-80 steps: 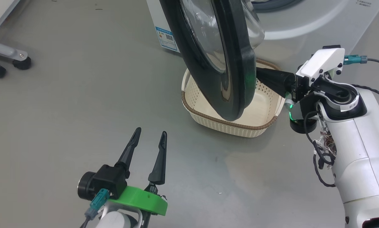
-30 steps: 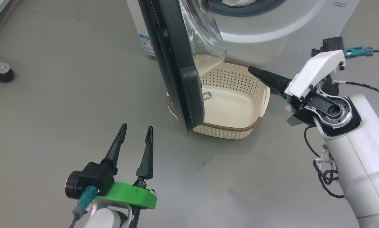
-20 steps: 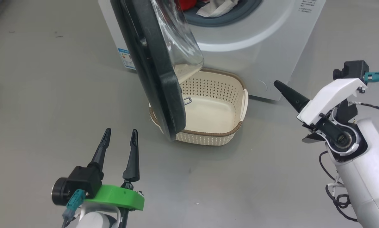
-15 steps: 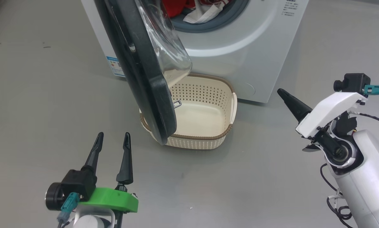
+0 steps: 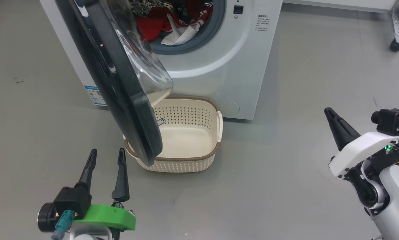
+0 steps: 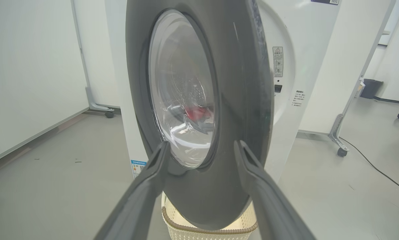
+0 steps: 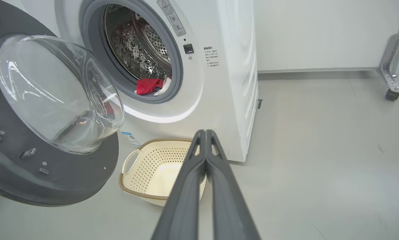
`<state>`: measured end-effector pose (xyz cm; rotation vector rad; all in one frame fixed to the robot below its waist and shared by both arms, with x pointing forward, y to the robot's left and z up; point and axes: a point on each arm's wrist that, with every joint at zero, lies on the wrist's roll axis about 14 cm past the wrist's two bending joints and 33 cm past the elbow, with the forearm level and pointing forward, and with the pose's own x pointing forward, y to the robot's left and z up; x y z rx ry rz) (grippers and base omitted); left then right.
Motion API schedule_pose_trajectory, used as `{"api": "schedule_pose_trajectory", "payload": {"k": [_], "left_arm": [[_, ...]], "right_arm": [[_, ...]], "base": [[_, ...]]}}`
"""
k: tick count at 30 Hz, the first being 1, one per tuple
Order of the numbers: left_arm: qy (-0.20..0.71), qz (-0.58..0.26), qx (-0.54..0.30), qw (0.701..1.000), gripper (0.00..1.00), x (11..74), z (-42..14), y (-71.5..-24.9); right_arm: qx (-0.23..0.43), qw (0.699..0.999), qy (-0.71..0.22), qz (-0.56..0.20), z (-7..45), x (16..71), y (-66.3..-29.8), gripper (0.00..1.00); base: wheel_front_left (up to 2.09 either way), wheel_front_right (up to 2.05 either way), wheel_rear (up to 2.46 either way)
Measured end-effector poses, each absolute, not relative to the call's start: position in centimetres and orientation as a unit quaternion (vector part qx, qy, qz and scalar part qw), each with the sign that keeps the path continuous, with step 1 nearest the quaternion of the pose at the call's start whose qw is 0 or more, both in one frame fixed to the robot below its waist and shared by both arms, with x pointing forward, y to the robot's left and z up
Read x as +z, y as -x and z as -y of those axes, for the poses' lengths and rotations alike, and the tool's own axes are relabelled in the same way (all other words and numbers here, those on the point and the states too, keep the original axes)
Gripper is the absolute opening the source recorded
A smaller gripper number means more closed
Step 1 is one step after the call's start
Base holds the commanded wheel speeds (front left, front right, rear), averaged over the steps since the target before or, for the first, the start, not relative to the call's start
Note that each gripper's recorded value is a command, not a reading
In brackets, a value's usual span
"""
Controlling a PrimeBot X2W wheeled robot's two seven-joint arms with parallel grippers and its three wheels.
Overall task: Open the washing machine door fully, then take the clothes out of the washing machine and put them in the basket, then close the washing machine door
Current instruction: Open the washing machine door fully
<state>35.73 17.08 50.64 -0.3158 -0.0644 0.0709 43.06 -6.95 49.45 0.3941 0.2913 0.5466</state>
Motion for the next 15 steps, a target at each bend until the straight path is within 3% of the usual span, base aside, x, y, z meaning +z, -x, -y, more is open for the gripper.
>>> {"api": "schedule_pose_trajectory", "payload": {"k": [11,12,13,14,15], "left_arm": [[0.157,0.047,0.006,0.986,1.00,51.6,-16.0,-36.1],[0.157,0.047,0.005,0.986,1.00,51.6,-16.0,-36.0],[0.157,0.047,0.006,0.986,1.00,51.6,-16.1,-36.0],[0.157,0.047,0.008,0.986,1.00,51.6,-16.2,-36.0],[0.157,0.047,0.009,0.986,1.00,51.6,-16.2,-36.0]], "right_arm": [[0.195,0.968,-0.143,-0.060,11.5,50.0,-41.2,0.00],[0.187,0.970,-0.142,-0.056,11.9,50.0,-41.1,0.32],[0.180,0.972,-0.142,-0.051,12.2,50.0,-41.0,0.54],[0.173,0.973,-0.146,-0.045,12.4,50.1,-40.9,0.94],[0.167,0.974,-0.148,-0.039,12.5,50.2,-40.9,1.00]], "base": [[0.00,0.00,0.00],[0.00,0.00,0.00],[0.00,0.00,0.00],[0.00,0.00,0.00],[0.00,0.00,0.00]]}}
